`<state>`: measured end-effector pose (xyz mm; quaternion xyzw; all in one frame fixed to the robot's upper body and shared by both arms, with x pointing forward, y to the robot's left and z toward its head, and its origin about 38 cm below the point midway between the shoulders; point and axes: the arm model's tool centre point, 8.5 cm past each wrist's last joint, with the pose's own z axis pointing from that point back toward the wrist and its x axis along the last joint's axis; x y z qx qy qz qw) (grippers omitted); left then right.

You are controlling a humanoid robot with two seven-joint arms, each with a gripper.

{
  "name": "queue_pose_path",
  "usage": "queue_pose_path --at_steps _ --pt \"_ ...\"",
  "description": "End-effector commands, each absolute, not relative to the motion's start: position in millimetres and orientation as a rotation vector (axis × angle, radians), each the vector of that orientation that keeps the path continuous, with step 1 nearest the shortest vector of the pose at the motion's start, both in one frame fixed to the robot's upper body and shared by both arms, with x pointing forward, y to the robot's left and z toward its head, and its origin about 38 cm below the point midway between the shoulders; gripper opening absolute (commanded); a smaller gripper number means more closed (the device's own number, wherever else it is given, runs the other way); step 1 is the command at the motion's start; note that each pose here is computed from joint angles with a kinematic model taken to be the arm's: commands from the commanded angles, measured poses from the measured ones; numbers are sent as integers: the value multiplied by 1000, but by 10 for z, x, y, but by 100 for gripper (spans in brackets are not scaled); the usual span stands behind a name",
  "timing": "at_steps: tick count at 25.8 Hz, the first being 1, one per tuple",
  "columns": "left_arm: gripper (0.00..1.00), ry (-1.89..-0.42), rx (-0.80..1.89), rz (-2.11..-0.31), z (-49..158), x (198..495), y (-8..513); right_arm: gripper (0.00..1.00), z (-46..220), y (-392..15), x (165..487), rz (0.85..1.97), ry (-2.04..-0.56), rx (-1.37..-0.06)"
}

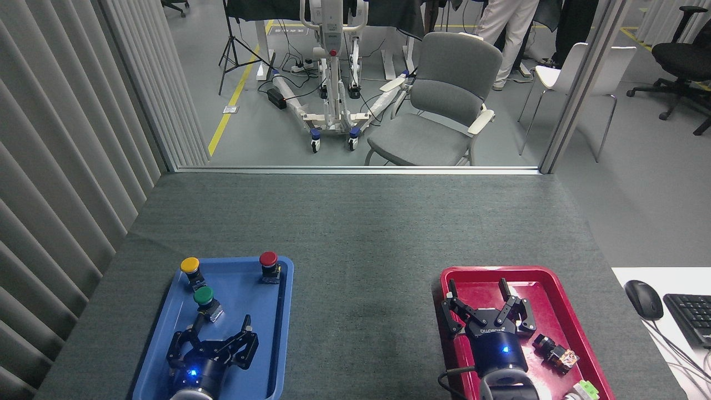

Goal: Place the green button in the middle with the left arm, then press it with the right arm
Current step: 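Move the left gripper toward the green button in the blue tray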

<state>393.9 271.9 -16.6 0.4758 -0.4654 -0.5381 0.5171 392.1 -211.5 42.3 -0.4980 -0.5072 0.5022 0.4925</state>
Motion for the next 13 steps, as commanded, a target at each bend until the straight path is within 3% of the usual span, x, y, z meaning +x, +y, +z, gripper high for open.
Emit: queue_pose_path --at_steps 1,13 --pt "100 -1081 1143 -1286 -199 4033 2828 99 432 -2115 3936 1217 -1231 -1206" --pt "100 -1033 1122 -1278 -312 4096 2890 99 425 -2120 3935 1208 -1233 -1195"
